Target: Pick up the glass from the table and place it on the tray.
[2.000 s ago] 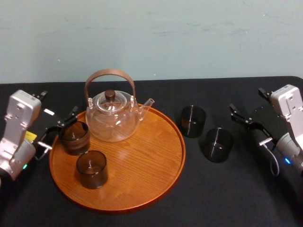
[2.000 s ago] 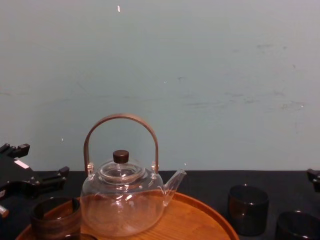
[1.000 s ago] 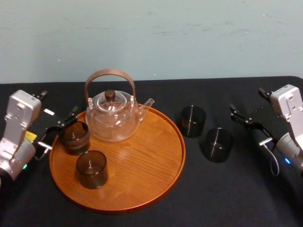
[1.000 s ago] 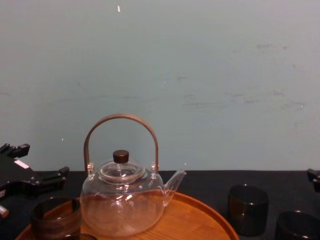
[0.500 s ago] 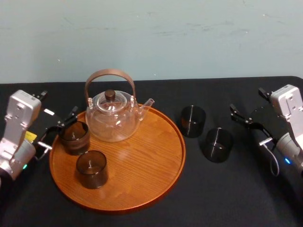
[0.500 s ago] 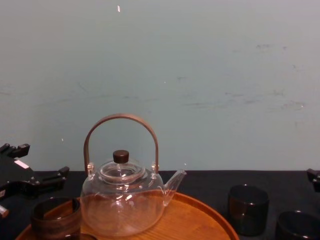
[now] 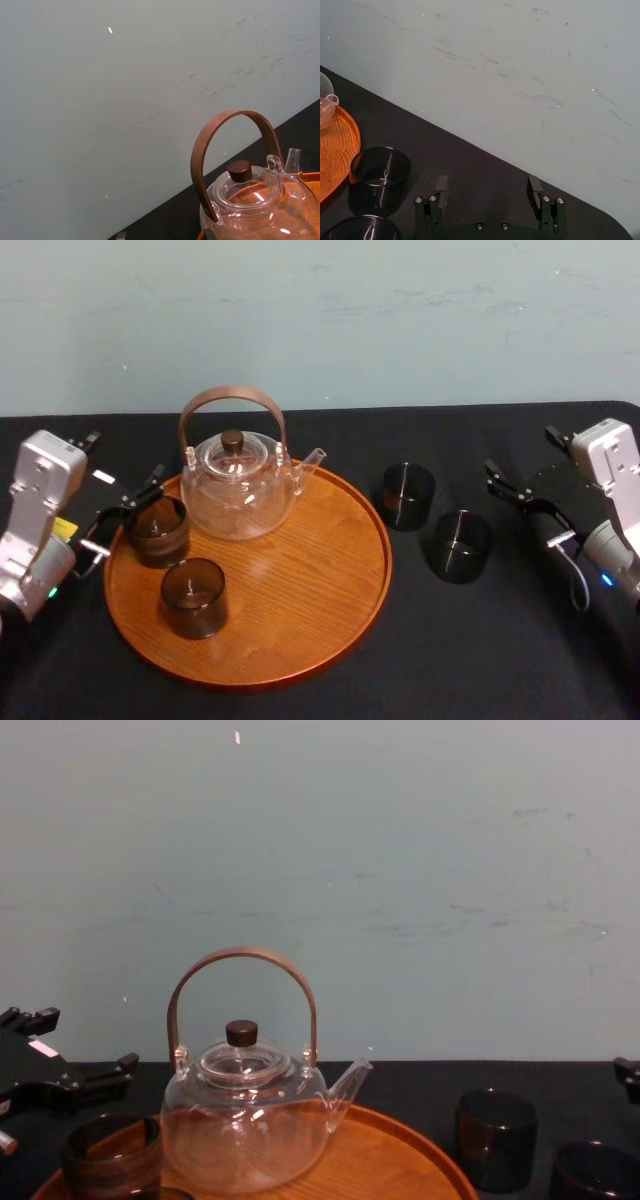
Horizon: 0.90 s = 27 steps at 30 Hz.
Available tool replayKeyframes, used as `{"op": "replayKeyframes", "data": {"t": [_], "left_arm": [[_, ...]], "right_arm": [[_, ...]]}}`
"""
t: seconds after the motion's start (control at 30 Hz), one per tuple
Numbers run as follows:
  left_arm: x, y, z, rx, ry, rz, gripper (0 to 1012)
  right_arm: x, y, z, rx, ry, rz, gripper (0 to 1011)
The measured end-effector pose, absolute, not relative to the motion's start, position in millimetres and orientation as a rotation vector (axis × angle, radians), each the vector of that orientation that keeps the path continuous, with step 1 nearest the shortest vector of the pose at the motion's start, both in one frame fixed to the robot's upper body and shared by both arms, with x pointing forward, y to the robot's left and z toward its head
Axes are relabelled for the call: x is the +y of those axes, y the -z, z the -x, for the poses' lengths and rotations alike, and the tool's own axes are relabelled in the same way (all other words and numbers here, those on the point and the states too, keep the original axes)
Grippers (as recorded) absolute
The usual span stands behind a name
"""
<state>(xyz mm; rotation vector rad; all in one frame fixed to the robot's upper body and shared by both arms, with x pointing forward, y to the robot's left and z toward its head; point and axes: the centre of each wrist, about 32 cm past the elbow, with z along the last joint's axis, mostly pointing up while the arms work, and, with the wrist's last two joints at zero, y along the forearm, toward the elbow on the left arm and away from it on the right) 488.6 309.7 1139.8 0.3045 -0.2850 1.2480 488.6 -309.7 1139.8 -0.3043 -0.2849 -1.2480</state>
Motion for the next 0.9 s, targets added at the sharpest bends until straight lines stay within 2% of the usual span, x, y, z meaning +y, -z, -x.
{"op": "replayKeyframes", "data": {"t": [0.5,0.9], "left_arm": [[309.7,-1139.8,-488.6,-0.285,-1.248,-0.304,1001],[309.6,-1139.8,-488.6,-0.285,-1.248,-0.304,1001]], "right_arm": [[-302.5,-1159.5,-484.4,-0.295,1.210,0.285,1002],[-294.5,-1177.8,-460.1,-0.268,1.151,0.256,1002]]}}
